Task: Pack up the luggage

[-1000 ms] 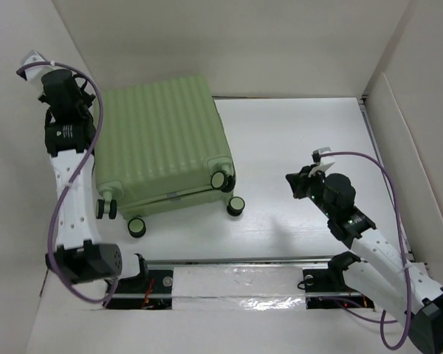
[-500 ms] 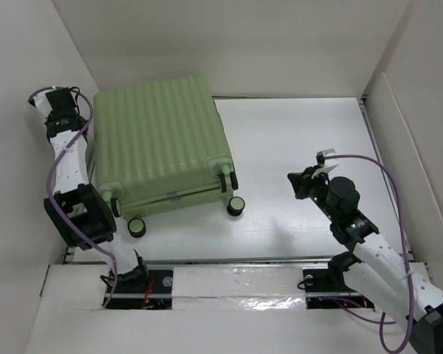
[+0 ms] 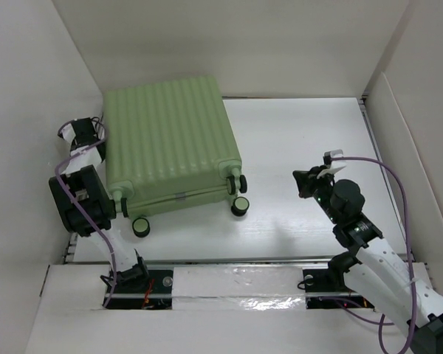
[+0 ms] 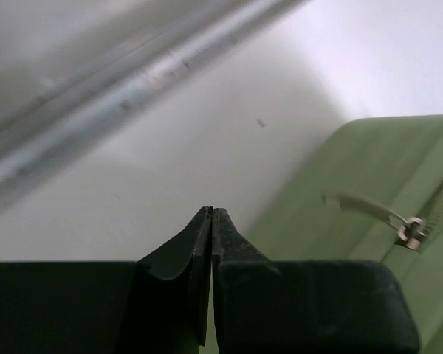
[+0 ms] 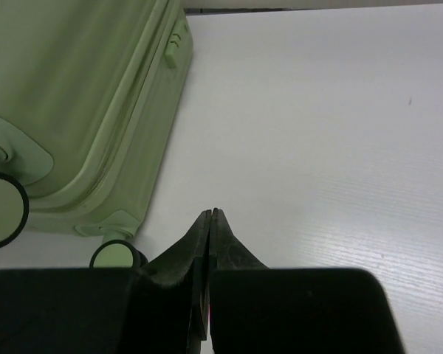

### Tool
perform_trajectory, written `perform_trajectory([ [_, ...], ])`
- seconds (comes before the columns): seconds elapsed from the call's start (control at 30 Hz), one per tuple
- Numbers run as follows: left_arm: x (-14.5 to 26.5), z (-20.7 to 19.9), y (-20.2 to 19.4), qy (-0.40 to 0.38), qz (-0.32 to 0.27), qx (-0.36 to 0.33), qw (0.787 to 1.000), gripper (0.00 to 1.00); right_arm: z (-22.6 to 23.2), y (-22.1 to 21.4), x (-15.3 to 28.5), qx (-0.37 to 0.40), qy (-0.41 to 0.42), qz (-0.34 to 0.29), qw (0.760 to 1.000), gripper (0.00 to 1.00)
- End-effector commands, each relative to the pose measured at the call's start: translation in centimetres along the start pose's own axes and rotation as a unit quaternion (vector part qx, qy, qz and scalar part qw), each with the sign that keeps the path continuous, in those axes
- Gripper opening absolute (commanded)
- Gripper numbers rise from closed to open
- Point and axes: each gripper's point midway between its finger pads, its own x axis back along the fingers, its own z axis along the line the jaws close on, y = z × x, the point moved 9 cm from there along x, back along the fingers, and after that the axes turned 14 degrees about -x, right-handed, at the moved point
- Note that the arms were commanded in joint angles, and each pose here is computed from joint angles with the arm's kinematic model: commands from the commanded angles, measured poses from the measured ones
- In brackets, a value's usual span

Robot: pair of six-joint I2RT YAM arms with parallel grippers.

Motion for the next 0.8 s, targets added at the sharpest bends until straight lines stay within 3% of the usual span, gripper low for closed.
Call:
perform_trajectory([
  [0.0, 4.1, -7.5, -6.8, -0.153, 0.051, -0.03, 0.986, 0.0, 0.1, 0.9, 0.3, -0.003, -0.018, -0.029, 0.999, 0.0],
  [0.07, 6.0, -8.6, -10.5, -0.175, 0.059, -0.034, 0.982, 0.0, -0.1, 1.0, 0.5, -0.002, -0.029, -0.03, 0.999, 0.0],
  [0.23, 10.9, -10.0, -13.6, -0.232, 0.037, -0.025, 0.972, 0.0, -0.2, 1.3, 0.8, -0.003, -0.041, -0.035, 0.999, 0.0],
  [0.33, 13.6, -8.5, -15.0, -0.246, 0.012, -0.006, 0.969, 0.0, -0.3, 1.4, 0.9, -0.005, -0.051, -0.036, 0.998, 0.0],
  [0.37, 15.1, -7.5, -14.6, -0.256, -0.013, 0.005, 0.967, 0.01, -0.4, 1.5, 1.1, -0.007, -0.057, -0.038, 0.998, 0.0],
  [0.4, 15.7, -7.0, -13.9, -0.245, -0.045, 0.017, 0.968, 0.16, -0.4, 1.7, 1.2, -0.009, -0.062, -0.043, 0.997, 0.0],
  [0.5, 18.2, -6.0, -9.9, -0.241, -0.13, 0.044, 0.961, 0.46, -0.8, 2.1, 2.2, -0.017, -0.095, -0.053, 0.994, 0.0],
  [0.53, 19.7, -6.9, -7.8, -0.254, -0.157, 0.05, 0.953, 0.49, -1.0, 2.2, 2.5, -0.021, -0.102, -0.057, 0.993, 0.0],
  [0.63, 19.3, -8.2, -4.5, -0.231, -0.173, 0.032, 0.957, 0.51, -1.2, 2.4, 3.5, -0.029, -0.109, -0.076, 0.991, 0.0],
  [0.77, 16.0, -12.8, 1.3, -0.24, -0.162, 0.0, 0.957, 0.52, -1.7, 2.8, 5.3, -0.03, -0.144, -0.08, 0.986, 0.0],
])
